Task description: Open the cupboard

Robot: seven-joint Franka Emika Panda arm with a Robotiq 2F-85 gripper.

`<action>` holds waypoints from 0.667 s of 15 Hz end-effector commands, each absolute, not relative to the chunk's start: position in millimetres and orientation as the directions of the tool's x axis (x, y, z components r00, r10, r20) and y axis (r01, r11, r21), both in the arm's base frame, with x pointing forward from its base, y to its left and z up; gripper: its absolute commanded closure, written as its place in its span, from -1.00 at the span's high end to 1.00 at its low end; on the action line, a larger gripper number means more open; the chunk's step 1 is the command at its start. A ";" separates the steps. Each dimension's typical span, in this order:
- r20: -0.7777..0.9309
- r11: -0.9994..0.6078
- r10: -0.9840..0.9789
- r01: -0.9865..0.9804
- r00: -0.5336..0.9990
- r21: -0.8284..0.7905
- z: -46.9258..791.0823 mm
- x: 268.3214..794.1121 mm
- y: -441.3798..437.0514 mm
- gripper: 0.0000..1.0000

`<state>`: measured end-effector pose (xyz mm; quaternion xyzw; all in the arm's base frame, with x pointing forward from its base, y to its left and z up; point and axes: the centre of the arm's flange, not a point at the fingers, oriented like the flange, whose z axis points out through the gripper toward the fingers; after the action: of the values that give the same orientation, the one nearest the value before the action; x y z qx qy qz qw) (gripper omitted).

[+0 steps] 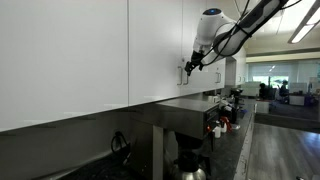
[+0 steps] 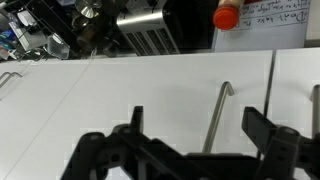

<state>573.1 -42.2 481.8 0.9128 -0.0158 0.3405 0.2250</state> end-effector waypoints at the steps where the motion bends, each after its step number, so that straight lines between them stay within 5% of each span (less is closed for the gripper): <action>1: 0.649 -0.886 0.126 -0.209 0.751 0.414 473.8 568.5 -47.0 1.00; 10: 0.728 -0.870 0.055 -0.325 0.684 0.371 472.9 576.9 -48.4 1.00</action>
<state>572.0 -46.5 477.2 0.8947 -0.0583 0.3719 0.2405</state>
